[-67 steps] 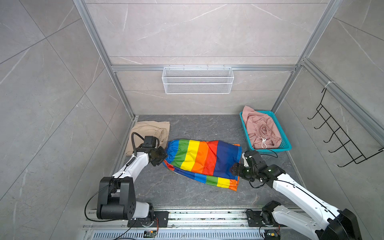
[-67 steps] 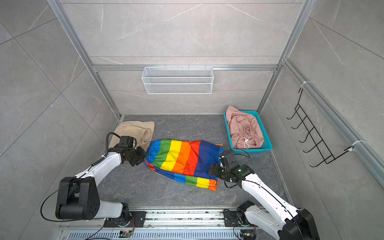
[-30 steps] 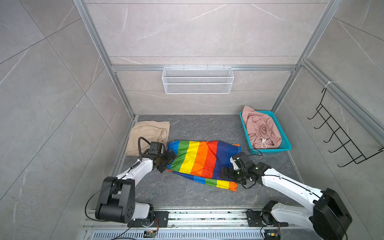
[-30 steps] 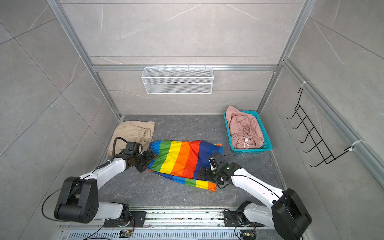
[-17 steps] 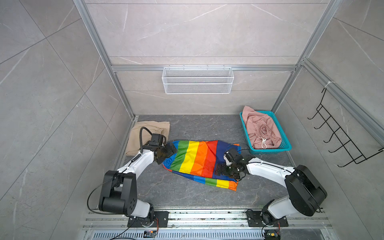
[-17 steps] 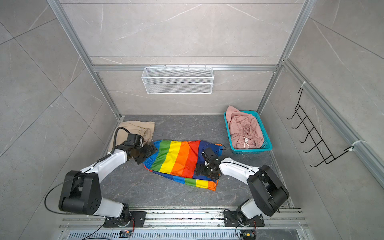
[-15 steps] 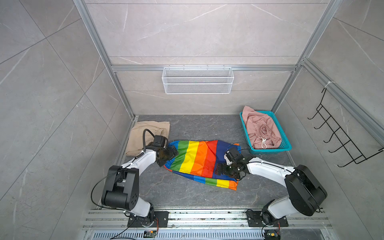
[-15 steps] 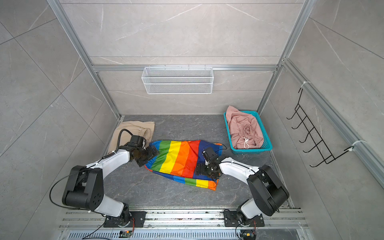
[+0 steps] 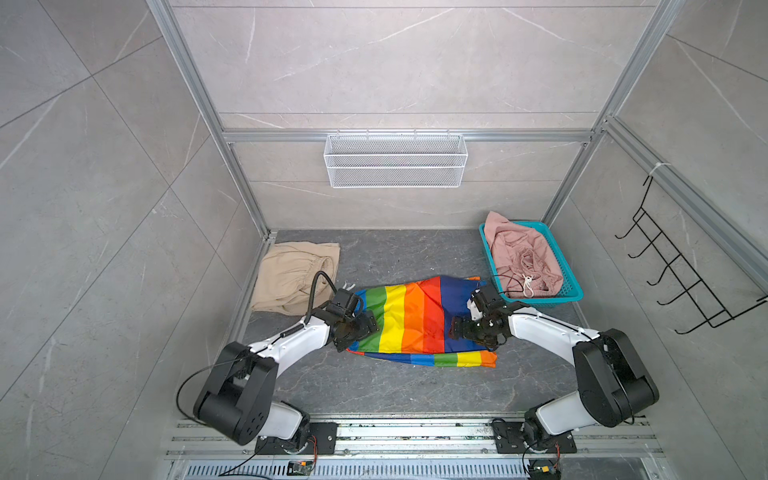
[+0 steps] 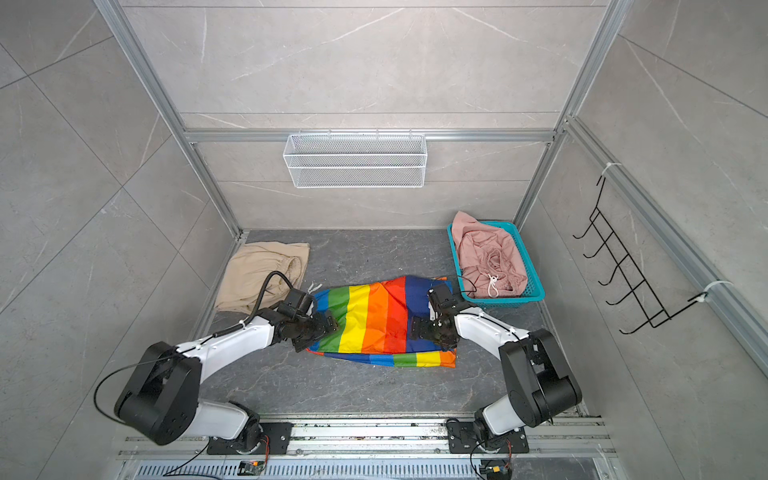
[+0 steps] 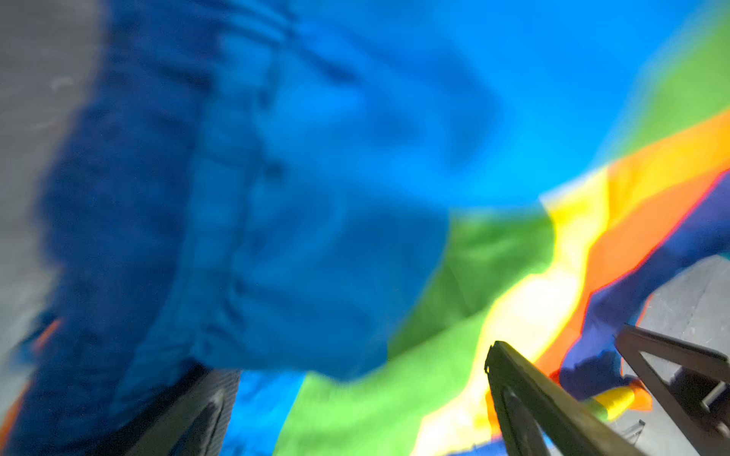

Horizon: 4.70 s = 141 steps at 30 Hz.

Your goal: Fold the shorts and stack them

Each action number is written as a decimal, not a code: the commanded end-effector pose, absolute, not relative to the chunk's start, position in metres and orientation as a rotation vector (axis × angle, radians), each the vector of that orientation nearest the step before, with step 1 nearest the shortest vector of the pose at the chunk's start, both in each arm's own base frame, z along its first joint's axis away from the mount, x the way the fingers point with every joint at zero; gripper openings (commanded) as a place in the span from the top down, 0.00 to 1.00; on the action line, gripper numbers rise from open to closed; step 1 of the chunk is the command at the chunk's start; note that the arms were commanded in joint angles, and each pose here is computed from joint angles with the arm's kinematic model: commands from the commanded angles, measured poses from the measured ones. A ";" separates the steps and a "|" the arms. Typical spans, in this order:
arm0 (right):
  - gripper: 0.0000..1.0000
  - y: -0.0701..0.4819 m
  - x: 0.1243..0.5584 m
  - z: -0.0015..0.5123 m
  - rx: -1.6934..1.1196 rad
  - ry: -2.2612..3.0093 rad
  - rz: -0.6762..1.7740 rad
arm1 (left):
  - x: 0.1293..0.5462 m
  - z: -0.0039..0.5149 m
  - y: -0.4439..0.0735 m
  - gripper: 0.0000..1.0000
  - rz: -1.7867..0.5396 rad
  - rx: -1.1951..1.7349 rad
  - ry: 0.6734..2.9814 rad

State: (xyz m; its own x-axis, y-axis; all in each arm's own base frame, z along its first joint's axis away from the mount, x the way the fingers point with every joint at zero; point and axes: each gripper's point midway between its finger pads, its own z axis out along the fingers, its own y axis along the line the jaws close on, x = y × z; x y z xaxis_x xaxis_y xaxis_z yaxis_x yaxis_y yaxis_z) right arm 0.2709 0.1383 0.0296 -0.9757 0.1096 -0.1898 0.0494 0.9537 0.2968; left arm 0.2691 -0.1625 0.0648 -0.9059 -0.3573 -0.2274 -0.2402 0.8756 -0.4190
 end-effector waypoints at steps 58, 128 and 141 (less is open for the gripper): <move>0.00 0.183 0.273 0.068 -0.044 2.851 0.453 | 0.322 0.120 -0.068 1.00 0.216 -0.179 2.874; 0.01 0.432 0.218 0.064 0.004 2.751 1.177 | 0.332 0.134 -0.064 1.00 0.105 -0.235 2.823; 0.01 0.403 0.254 0.079 -0.018 2.699 1.059 | 0.329 0.144 -0.049 1.00 0.191 -0.202 2.817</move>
State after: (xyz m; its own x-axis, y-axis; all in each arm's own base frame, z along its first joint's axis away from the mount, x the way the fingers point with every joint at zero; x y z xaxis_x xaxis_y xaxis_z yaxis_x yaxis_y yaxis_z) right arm 0.2336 0.4235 0.0658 -0.9820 0.0514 -0.1815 -0.0891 0.7215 0.6867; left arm 0.3296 -0.0573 0.1303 -0.9458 -0.1377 -0.2940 -0.1686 0.9822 0.0824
